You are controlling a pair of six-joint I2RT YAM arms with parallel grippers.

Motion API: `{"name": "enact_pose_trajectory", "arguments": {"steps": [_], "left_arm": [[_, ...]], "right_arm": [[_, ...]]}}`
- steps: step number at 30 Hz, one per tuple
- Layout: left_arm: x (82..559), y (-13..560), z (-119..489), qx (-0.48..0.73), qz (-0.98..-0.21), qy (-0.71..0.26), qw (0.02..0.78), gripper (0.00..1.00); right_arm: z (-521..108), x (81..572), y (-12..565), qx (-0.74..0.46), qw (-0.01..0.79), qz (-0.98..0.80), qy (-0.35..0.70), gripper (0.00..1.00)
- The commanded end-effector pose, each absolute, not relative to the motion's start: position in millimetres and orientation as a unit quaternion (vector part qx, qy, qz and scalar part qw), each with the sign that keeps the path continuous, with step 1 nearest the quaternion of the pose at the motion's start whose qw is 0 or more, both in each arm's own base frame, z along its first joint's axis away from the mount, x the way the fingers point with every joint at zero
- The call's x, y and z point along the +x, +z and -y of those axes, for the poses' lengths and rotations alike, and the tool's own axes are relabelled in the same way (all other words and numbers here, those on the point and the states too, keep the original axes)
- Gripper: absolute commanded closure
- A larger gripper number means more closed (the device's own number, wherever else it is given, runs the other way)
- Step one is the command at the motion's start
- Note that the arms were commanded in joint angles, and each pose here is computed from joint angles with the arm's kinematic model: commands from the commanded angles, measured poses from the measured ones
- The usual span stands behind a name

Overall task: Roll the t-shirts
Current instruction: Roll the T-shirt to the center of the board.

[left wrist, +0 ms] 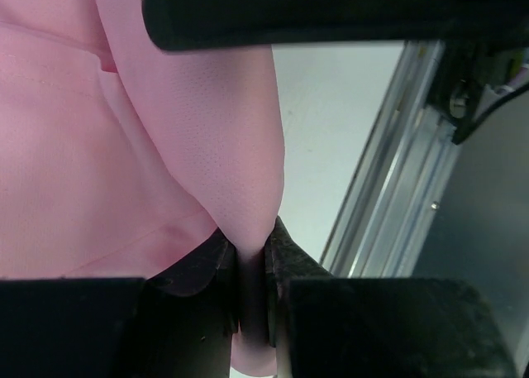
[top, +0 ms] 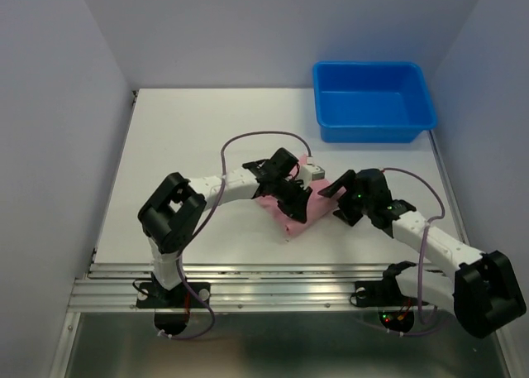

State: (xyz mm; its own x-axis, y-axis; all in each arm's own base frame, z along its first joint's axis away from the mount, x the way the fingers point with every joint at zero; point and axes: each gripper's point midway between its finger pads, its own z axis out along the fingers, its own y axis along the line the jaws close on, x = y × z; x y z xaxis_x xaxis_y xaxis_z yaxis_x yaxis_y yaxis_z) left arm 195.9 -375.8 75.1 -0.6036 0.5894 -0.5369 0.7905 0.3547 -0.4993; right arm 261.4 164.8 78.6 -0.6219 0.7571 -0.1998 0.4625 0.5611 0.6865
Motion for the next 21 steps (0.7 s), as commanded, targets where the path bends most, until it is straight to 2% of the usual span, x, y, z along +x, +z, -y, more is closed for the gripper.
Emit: {"name": "enact_pose_trajectory", "arguments": {"steps": [1, 3, 5, 8, 9, 12, 20, 21], "left_arm": [[171.6, 85.1, 385.2, 0.409, -0.778, -0.470, 0.083, 1.00], [169.1, 83.4, 384.7, 0.396, -0.777, -0.485, 0.067, 1.00], [166.1, 76.2, 383.7, 0.387, -0.776, -0.495, 0.047, 1.00], [164.6, 67.6, 382.6, 0.375, -0.778, -0.504, 0.025, 1.00], [165.7, 65.9, 381.9, 0.370, -0.779, -0.507, 0.022, 1.00], [165.8, 59.2, 378.6, 0.347, -0.782, -0.518, 0.000, 1.00], [168.9, 44.8, 376.3, 0.332, -0.788, -0.519, -0.007, 1.00], [169.8, 44.4, 376.7, 0.327, -0.789, -0.519, -0.008, 1.00]], "right_arm": [[-141.7, 263.3, 95.3, 0.374, 0.290, -0.840, 0.264, 0.07], [-137.7, 261.3, 103.6, 0.370, 0.302, -0.838, 0.263, 0.09], [-133.1, 262.4, 109.4, 0.358, 0.318, -0.841, 0.253, 0.15], [-127.8, 263.9, 115.5, 0.337, 0.335, -0.847, 0.238, 0.39], [-126.9, 263.7, 115.3, 0.333, 0.337, -0.849, 0.234, 0.54], [-128.7, 265.8, 119.4, 0.309, 0.341, -0.857, 0.231, 0.74], [-140.3, 261.6, 115.1, 0.269, 0.329, -0.874, 0.236, 0.92], [-141.5, 262.4, 113.1, 0.266, 0.327, -0.875, 0.237, 0.97]]}}
